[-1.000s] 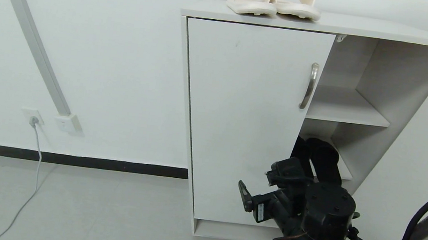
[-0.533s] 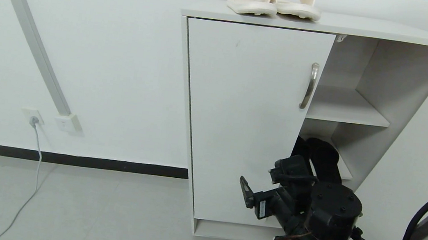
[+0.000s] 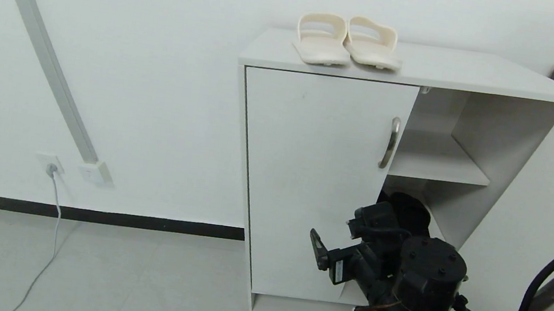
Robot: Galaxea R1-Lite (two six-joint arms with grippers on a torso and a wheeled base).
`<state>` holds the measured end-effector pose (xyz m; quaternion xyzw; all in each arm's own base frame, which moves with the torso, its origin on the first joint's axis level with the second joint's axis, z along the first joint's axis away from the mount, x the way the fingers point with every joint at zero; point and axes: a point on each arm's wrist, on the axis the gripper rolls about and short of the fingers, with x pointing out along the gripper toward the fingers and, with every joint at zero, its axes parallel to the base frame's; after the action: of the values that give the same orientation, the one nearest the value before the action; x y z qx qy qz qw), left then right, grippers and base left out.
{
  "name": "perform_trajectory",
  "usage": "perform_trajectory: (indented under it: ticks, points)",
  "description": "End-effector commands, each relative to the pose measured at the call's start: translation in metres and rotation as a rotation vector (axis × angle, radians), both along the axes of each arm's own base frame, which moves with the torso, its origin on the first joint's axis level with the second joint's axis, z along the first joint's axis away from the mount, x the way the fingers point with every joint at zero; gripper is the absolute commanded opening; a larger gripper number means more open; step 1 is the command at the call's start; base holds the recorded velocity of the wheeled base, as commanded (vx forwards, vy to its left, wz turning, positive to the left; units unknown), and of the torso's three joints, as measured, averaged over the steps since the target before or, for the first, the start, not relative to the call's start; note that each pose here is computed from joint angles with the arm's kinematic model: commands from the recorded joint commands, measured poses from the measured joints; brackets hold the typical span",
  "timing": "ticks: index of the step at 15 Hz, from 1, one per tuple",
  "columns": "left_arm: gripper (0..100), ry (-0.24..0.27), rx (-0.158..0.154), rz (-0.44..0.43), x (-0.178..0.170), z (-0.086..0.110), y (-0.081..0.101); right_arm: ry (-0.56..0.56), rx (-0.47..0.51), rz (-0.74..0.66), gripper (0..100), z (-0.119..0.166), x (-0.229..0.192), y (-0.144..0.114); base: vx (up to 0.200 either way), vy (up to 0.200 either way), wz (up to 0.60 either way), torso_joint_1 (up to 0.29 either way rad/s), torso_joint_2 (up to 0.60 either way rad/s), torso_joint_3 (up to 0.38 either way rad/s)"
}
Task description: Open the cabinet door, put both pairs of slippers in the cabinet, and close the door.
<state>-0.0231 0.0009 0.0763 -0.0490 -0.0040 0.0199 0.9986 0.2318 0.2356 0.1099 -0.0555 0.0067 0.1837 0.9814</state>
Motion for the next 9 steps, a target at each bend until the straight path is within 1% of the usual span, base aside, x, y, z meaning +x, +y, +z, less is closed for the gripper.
perform_trajectory:
  ticks: [1,9]
  points:
    - [0,0.001,0.000,0.003,0.0001,0.0000,0.0000,0.002,-0.002,0.000,100,-0.0006,0.0000,0.0000,0.000,0.000,0.00,0.105,-0.46,-0.344]
    - [0,0.001,0.000,0.001,0.0001,0.0000,0.0000,-0.003,0.002,-0.002,100,0.0005,0.0009,0.0002,0.000,0.000,0.00,0.137,-0.47,-0.331]
